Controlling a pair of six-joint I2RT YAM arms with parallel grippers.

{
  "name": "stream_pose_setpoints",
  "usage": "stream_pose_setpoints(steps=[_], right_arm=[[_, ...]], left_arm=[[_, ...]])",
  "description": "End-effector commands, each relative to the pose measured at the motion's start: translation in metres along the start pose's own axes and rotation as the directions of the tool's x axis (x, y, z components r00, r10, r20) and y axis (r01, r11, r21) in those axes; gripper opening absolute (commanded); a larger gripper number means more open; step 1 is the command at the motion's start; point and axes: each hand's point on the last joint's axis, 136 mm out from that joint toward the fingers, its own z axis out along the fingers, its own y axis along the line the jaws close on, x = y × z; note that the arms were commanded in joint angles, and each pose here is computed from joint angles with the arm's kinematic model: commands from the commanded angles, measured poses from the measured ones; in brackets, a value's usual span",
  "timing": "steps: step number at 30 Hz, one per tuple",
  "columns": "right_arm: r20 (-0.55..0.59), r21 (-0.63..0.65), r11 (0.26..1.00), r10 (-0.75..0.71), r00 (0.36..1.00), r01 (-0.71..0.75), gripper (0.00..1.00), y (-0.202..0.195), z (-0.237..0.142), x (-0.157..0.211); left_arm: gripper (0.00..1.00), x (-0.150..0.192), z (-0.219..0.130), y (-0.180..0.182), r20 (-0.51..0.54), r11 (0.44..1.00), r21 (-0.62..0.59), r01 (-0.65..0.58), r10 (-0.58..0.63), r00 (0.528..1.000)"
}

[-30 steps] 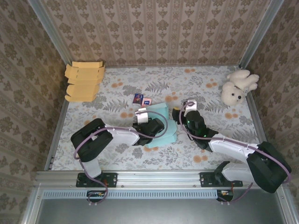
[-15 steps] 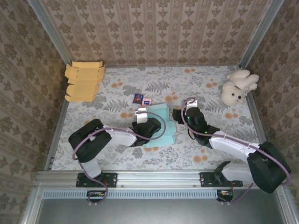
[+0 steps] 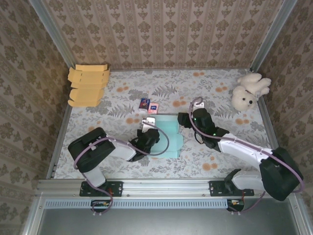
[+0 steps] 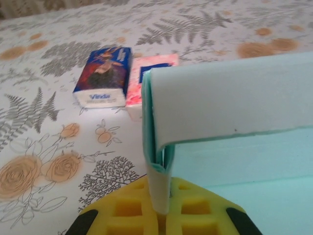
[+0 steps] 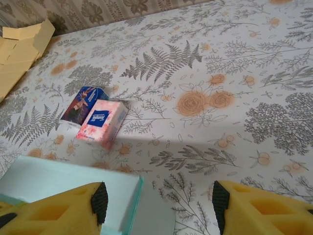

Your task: Fold the paper box

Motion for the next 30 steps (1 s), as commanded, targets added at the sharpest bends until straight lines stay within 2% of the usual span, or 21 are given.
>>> stream_pose_setpoints(steps=[1, 5, 12, 14, 17, 19, 21, 26, 28, 30], right_arm=[[0.028, 0.069, 0.997, 0.027, 0.999, -0.029, 0.62, -0.019, -0.030, -0.005], [0.084, 0.078, 0.994, 0.070, 0.994, -0.077, 0.62, -0.031, -0.065, -0.016], [0.177, 0.023, 0.989, 0.143, 0.974, -0.149, 0.63, -0.039, -0.124, -0.035], [0.205, 0.032, 0.991, 0.122, 0.971, -0.132, 0.64, -0.043, -0.139, -0.043], [0.254, 0.054, 0.993, 0.090, 0.963, -0.107, 0.64, -0.052, -0.158, -0.050], [0.291, 0.050, 0.993, 0.086, 0.953, -0.105, 0.65, -0.057, -0.166, -0.051], [0.333, 0.050, 0.993, 0.086, 0.939, -0.109, 0.65, -0.063, -0.171, -0.048], [0.433, 0.096, 0.982, 0.105, 0.895, -0.162, 0.68, -0.089, -0.182, -0.040], [0.452, 0.099, 0.982, 0.101, 0.886, -0.163, 0.68, -0.091, -0.185, -0.041], [0.459, 0.112, 0.980, 0.095, 0.883, -0.164, 0.68, -0.094, -0.186, -0.041]], left_arm=[[0.00, -0.031, -0.015, -0.027, 0.108, 0.975, 0.183, -0.126, 0.108, 0.988], [0.00, -0.050, -0.041, -0.043, 0.175, 0.930, 0.327, -0.170, 0.118, 0.978], [0.00, -0.078, -0.076, -0.050, 0.195, 0.864, 0.443, -0.238, 0.167, 0.967], [0.00, -0.084, -0.087, -0.061, 0.199, 0.810, 0.511, -0.286, 0.212, 0.957], [0.00, -0.097, -0.093, -0.067, 0.188, 0.777, 0.541, -0.322, 0.262, 0.947], [0.00, -0.104, -0.099, -0.080, 0.225, 0.714, 0.581, -0.391, 0.320, 0.920], [0.00, -0.105, -0.100, -0.089, 0.270, 0.653, 0.591, -0.474, 0.393, 0.879], [0.00, -0.107, -0.098, -0.101, 0.349, 0.446, 0.557, -0.700, 0.639, 0.685], [0.00, -0.101, -0.097, -0.103, 0.341, 0.341, 0.567, -0.750, 0.732, 0.590], [0.00, -0.095, -0.098, -0.104, 0.350, 0.213, 0.562, -0.799, 0.814, 0.463]])
